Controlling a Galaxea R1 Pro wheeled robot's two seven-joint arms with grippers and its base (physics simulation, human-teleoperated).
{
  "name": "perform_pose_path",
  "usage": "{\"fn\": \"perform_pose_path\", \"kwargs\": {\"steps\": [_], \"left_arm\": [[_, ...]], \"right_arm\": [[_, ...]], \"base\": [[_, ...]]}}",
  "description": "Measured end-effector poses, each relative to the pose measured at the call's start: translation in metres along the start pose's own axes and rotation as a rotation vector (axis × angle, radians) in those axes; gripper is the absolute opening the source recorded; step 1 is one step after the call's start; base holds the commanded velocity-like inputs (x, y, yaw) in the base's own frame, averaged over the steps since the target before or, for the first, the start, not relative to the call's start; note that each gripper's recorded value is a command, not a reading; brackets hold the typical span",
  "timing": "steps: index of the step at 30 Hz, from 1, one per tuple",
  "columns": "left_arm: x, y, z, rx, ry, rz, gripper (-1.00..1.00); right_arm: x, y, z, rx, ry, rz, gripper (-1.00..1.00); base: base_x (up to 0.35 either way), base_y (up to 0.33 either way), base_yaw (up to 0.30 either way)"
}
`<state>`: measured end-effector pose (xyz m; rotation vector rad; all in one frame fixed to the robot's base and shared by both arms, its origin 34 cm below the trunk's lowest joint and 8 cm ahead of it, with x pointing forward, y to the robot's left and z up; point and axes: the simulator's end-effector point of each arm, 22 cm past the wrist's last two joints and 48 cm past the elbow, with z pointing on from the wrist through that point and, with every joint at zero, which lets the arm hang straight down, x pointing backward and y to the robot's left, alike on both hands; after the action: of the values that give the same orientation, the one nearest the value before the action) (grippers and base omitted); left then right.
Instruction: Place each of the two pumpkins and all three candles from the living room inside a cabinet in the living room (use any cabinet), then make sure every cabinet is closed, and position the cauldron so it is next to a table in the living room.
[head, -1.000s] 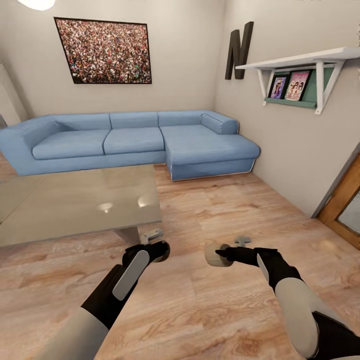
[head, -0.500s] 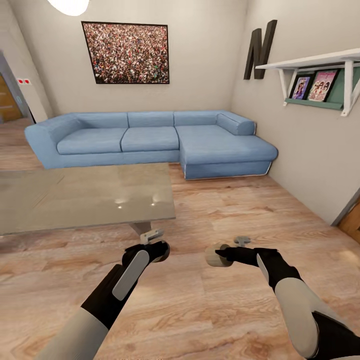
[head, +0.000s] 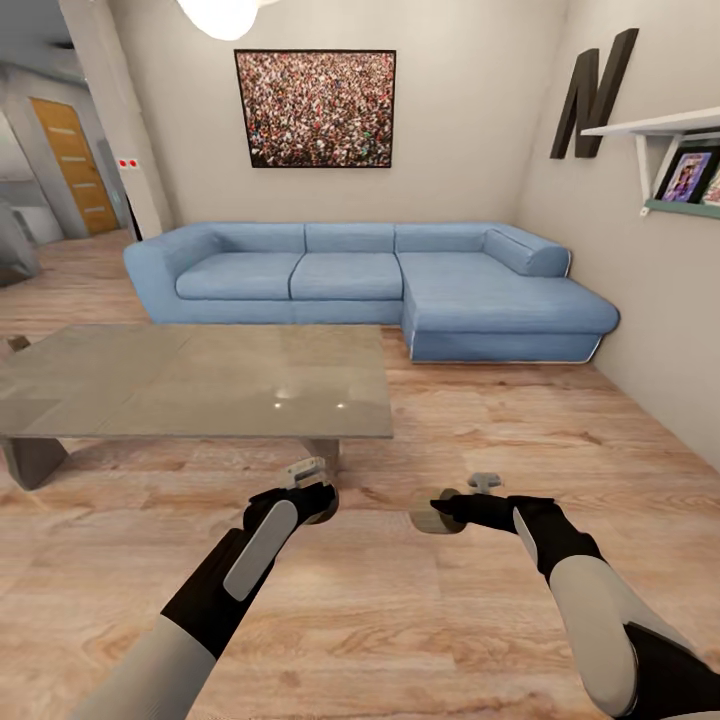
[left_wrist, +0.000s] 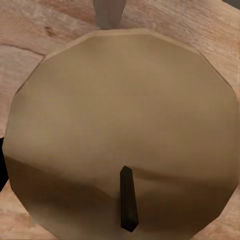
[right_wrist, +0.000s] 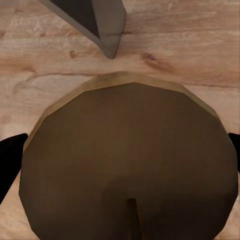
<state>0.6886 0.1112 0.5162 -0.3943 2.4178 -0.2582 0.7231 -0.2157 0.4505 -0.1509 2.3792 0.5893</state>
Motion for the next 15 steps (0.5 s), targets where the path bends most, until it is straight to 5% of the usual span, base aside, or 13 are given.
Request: {"fn": "perform_pose_path", "kwargs": {"steps": [15], "left_arm": [[0.0001, 0.0013, 0.0004, -0.002, 0.0, 0.001, -1.0]], "right_arm": [[0.0005, 0.0001, 0.0001, 0.0, 0.001, 0.0, -1.0]], "base": [[0.0, 0.0, 0.292]]}}
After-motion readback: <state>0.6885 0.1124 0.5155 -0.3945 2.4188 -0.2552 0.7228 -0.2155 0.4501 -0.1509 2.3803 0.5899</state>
